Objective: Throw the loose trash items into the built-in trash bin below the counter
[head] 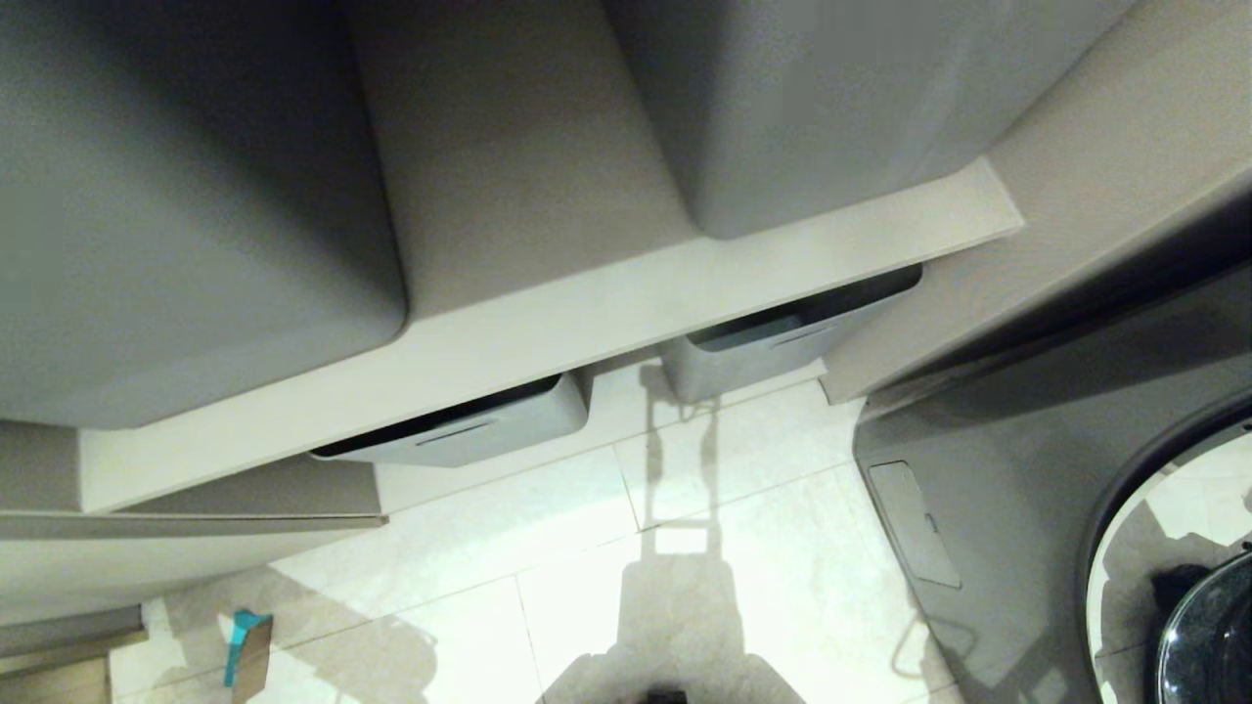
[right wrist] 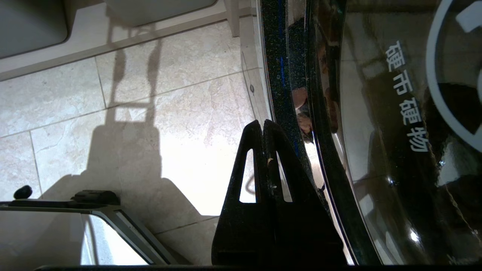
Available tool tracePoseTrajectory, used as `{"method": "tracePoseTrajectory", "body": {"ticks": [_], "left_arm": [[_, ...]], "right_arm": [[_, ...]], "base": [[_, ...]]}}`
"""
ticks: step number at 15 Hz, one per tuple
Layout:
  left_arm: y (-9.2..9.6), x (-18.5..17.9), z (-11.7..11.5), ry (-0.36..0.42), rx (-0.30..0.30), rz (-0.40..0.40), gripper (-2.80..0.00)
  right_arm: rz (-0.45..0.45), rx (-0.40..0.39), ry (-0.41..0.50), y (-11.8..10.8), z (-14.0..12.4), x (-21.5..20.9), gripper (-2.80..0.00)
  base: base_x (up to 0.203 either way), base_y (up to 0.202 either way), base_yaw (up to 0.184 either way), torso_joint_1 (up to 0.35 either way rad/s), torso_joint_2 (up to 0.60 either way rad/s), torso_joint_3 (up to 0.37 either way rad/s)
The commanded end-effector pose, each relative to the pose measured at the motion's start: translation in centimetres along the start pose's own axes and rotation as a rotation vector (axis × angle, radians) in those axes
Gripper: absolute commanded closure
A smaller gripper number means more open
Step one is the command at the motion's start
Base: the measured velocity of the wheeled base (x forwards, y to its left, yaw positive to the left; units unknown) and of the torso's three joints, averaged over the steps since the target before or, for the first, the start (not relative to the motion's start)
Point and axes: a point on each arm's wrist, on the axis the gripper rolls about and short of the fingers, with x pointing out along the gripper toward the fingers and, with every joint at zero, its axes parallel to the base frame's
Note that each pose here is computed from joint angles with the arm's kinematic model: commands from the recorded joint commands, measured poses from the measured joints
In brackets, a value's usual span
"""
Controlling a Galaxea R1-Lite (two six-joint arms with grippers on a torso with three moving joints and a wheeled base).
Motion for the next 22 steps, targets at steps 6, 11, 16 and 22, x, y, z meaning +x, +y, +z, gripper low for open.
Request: {"method": "tracePoseTrajectory", "body": {"ticks": [6,11,16,22], "left_arm": [[-0.9,3.3,2.7,-0.114,0.125,-0.112,-2.8],[-0.7,5.8,5.2,-0.179,0.201,-0.142,-2.8],[1.0,6.4,6.2,-0.199,0.205,-0.116,-2.8],[0.6,5.5,5.3,-0.166,0.158,-0.097,0.0]], "right_arm": [[0.001,-0.001,0.0,0.0,0.0,0.0,0.0],[0.001,-0.001,-0.002,0.0,0.0,0.0,0.0],[0.001,-0.001,-0.002,0.0,0.0,0.0,0.0],[0.001,-0.001,-0.002,0.0,0.0,0.0,0.0]], "base": [[0.0,0.0,0.0,0.0,0.0,0.0],[0.0,0.0,0.0,0.0,0.0,0.0],[0.0,0.0,0.0,0.0,0.0,0.0],[0.0,0.0,0.0,0.0,0.0,0.0]]}}
